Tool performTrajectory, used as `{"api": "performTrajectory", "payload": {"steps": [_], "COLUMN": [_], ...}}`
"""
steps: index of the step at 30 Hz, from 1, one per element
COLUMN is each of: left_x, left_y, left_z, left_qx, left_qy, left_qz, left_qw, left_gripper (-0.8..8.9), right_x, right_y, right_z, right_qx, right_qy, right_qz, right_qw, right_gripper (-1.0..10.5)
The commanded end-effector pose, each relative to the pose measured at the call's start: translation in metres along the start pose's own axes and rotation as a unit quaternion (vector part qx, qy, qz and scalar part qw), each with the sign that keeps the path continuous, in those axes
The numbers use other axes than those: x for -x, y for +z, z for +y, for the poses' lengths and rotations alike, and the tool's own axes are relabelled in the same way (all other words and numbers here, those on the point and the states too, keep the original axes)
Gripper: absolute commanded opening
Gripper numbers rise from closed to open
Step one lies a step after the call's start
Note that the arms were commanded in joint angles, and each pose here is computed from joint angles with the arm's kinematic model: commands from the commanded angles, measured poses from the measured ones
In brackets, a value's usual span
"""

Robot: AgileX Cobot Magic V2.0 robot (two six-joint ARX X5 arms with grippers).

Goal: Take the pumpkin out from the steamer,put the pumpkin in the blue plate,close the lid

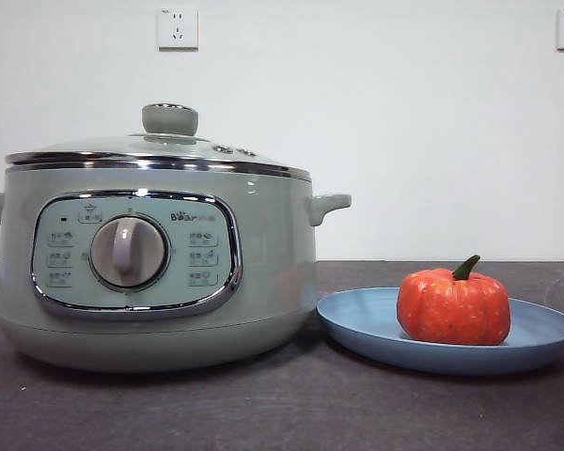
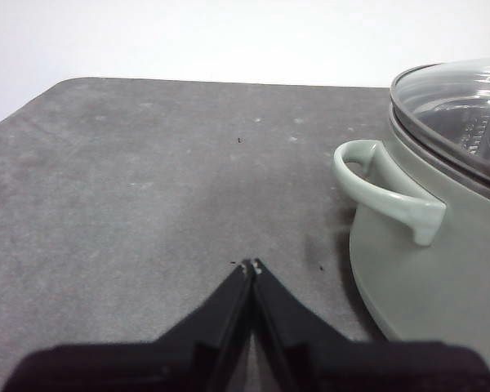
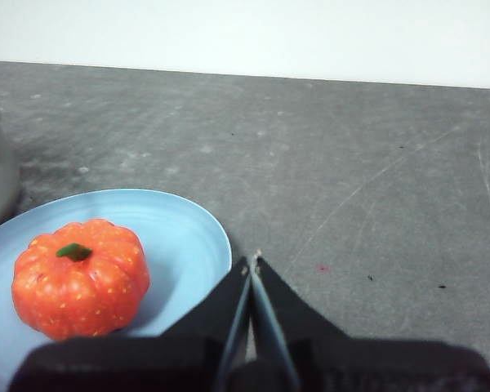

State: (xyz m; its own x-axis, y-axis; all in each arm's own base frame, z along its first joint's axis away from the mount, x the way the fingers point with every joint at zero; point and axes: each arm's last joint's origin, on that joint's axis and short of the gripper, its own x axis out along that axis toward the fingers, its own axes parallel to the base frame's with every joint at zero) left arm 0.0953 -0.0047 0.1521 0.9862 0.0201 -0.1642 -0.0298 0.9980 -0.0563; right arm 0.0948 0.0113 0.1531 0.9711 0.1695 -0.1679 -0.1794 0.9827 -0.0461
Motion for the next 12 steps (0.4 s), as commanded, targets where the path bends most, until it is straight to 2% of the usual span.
{"api": "performTrajectory", "payload": {"steps": [1, 12], "left_x": [-0.0014, -0.0014], "left_y": [-0.0045, -0.0045], "left_z": [0.0004, 0.0004], "left_qx": [0.004, 0.004], "left_qy": [0.002, 0.002], "left_qz": [0.004, 0.004], "left_qw": [1.000, 1.000], "left_gripper": [-0.03, -0.03], "right_x": [-0.0017, -0.0017], "right_y": [-0.0047, -0.0046], "right_z": [-0.0002, -0.0002], "right_qx": [-0.007, -0.007], "right_qy": [-0.003, -0.003], "right_qz": [0.006, 0.006], "right_qw": [1.000, 1.000], "right_gripper": [0.0, 0.0]}}
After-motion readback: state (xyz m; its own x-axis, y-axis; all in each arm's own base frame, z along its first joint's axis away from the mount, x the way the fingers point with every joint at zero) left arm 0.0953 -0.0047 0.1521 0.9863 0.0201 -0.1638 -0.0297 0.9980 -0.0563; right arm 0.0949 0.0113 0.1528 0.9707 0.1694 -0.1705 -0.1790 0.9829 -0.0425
